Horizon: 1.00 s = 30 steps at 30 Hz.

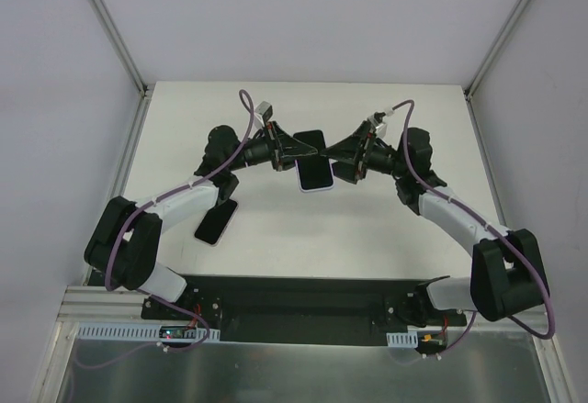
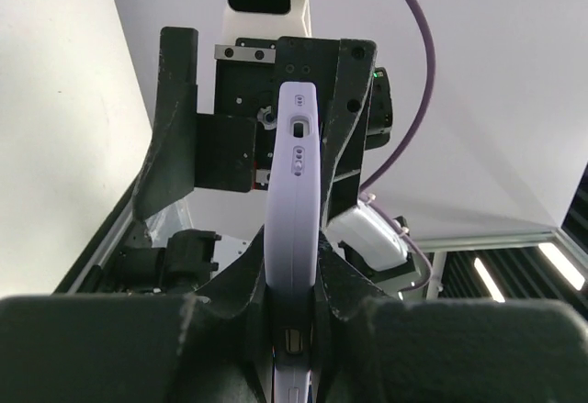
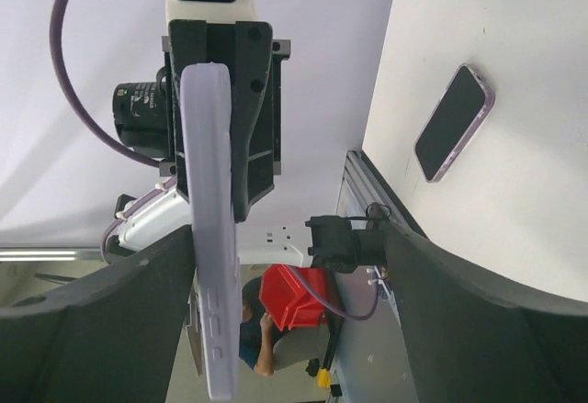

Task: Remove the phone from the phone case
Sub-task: Remove the phone case from the phone.

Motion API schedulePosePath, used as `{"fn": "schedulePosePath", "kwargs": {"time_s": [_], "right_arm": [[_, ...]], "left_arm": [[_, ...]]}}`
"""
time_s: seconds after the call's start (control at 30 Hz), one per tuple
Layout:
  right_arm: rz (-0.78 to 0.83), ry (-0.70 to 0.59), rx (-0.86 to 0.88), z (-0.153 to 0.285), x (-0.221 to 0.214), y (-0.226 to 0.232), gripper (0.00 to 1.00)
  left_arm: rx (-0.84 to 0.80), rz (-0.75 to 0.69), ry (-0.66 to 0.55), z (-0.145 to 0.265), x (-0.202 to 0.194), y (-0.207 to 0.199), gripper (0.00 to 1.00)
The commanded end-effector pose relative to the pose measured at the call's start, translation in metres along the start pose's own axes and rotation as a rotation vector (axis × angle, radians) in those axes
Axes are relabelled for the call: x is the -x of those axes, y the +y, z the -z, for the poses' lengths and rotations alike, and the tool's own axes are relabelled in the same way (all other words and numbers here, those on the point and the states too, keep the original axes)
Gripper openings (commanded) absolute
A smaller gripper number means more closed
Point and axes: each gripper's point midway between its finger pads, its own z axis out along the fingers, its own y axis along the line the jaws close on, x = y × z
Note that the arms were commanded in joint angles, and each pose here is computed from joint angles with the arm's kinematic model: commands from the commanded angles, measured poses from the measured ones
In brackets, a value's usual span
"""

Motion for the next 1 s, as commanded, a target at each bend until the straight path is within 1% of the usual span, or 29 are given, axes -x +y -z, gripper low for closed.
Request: {"fn": "schedulePosePath", "kwargs": {"time_s": [0.0, 0.03, 0.13, 0.23, 0.3, 0.33, 0.4, 0.43, 0.5, 0.53, 0.6, 0.63, 0.7, 0.73, 0.8, 0.83, 0.87, 0.9, 0.97], "right_arm": [[0.085, -0.060, 0.051, 0.018, 0.001, 0.027, 0.83], [0.082, -0.065, 0.054, 0.021, 0.000, 0.029, 0.78], [0.102, -0.064, 0.075, 0.029, -0.010, 0.037, 0.69], [0.157, -0.044, 0.115, 0.035, -0.020, 0.053, 0.66], [0.198, -0.004, 0.142, 0.037, -0.029, 0.063, 0.64], [0.220, 0.016, 0.159, 0.037, -0.034, 0.071, 0.60], [0.239, 0.062, 0.172, 0.036, -0.042, 0.074, 0.57], [0.247, 0.076, 0.178, 0.035, -0.045, 0.076, 0.54], [0.243, 0.094, 0.175, 0.032, -0.048, 0.074, 0.53], [0.243, 0.102, 0.175, 0.031, -0.049, 0.072, 0.50], [0.251, 0.114, 0.178, 0.030, -0.052, 0.072, 0.46], [0.251, 0.118, 0.178, 0.029, -0.053, 0.072, 0.41], [0.255, 0.124, 0.178, 0.028, -0.054, 0.071, 0.36], [0.261, 0.131, 0.182, 0.028, -0.056, 0.072, 0.31], [0.268, 0.134, 0.185, 0.028, -0.057, 0.073, 0.28], [0.268, 0.137, 0.186, 0.028, -0.058, 0.073, 0.22], [0.265, 0.136, 0.185, 0.028, -0.058, 0.073, 0.19], [0.265, 0.134, 0.185, 0.028, -0.058, 0.073, 0.12], [0.266, 0.130, 0.185, 0.028, -0.058, 0.073, 0.04]], "left_arm": [[-0.147, -0.061, -0.007, 0.012, -0.005, -0.047, 0.00], [-0.151, -0.061, -0.011, 0.013, -0.004, -0.047, 0.00], [-0.151, -0.062, -0.019, 0.013, -0.001, -0.048, 0.00], [-0.149, -0.061, -0.018, 0.011, 0.001, -0.047, 0.00], [-0.146, -0.059, -0.017, 0.010, 0.002, -0.046, 0.00], [-0.148, -0.060, -0.016, 0.009, 0.003, -0.048, 0.00], [-0.149, -0.058, -0.014, 0.007, 0.004, -0.048, 0.00], [-0.156, -0.063, -0.014, 0.007, 0.004, -0.051, 0.00], [-0.159, -0.064, -0.016, 0.007, 0.005, -0.053, 0.00], [-0.165, -0.069, -0.017, 0.007, 0.006, -0.057, 0.00], [-0.164, -0.068, -0.020, 0.008, 0.006, -0.058, 0.00], [-0.166, -0.072, -0.021, 0.009, 0.006, -0.059, 0.00], [-0.164, -0.072, -0.029, 0.011, 0.008, -0.060, 0.00], [-0.165, -0.074, -0.029, 0.012, 0.008, -0.061, 0.00], [-0.164, -0.075, -0.035, 0.013, 0.010, -0.061, 0.00], [-0.164, -0.078, -0.036, 0.014, 0.010, -0.061, 0.00], [-0.165, -0.079, -0.035, 0.014, 0.009, -0.062, 0.00], [-0.165, -0.079, -0.038, 0.014, 0.010, -0.062, 0.00], [-0.164, -0.079, -0.040, 0.015, 0.011, -0.061, 0.00]]}}
